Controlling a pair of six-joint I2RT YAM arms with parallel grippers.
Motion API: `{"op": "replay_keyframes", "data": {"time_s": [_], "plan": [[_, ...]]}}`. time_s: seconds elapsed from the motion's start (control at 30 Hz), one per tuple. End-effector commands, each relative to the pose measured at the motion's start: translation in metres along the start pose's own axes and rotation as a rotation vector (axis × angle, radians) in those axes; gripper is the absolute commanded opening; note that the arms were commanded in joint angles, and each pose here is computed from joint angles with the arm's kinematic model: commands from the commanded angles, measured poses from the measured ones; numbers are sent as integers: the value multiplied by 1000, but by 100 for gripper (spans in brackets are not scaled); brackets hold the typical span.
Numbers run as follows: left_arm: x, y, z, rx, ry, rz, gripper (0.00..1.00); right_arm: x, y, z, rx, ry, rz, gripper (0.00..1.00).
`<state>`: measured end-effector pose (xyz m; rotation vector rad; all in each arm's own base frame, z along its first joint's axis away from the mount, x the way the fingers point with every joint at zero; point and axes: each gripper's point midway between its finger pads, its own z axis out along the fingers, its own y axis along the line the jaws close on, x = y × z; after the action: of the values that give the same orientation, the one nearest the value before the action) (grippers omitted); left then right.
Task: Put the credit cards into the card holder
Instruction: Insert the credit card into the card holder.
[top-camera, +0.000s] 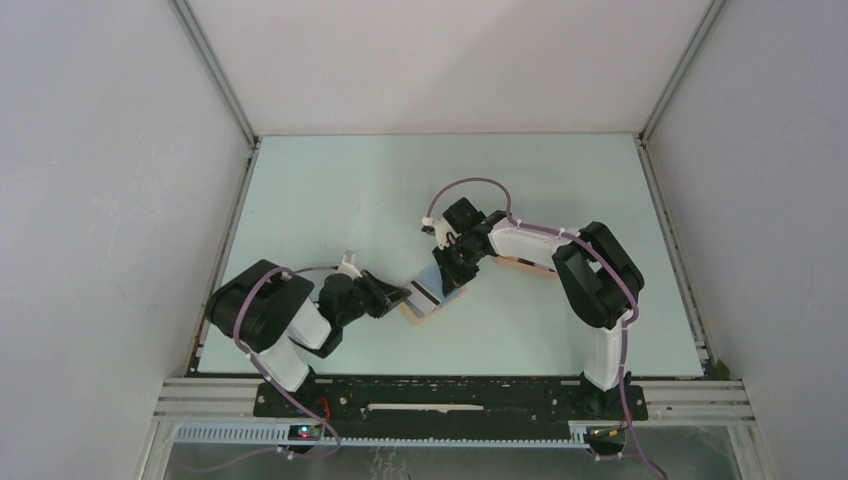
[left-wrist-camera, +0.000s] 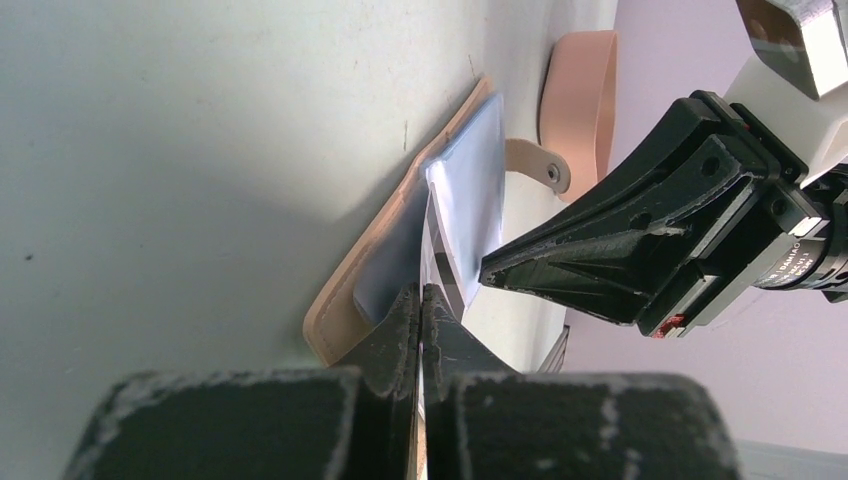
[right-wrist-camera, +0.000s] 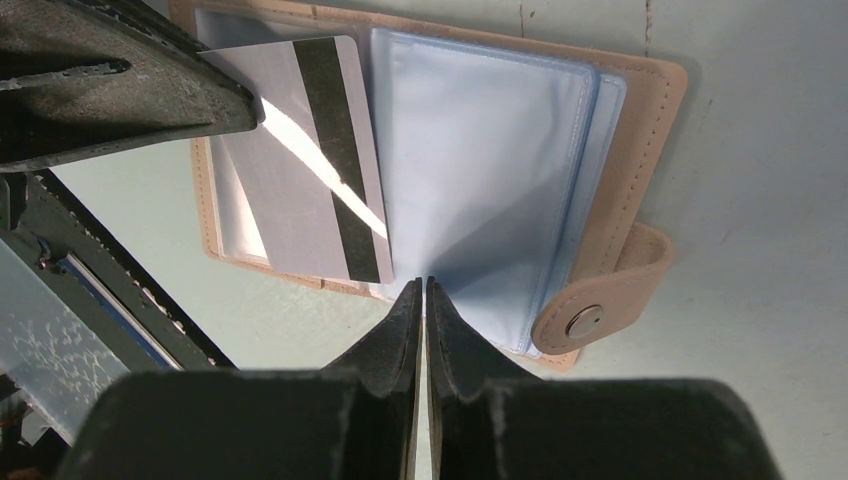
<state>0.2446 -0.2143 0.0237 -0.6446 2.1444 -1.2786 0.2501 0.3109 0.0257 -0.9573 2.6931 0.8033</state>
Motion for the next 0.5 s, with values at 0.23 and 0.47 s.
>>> {"op": "replay_keyframes", "data": {"time_s": [0.23, 0.47], "plan": [[-5, -8, 8, 29, -7, 8, 0, -31, 16, -31, -11, -106, -86, 17], [-4, -10, 10, 42, -2, 6, 0, -37, -26, -46, 109, -124, -59, 25]]}}
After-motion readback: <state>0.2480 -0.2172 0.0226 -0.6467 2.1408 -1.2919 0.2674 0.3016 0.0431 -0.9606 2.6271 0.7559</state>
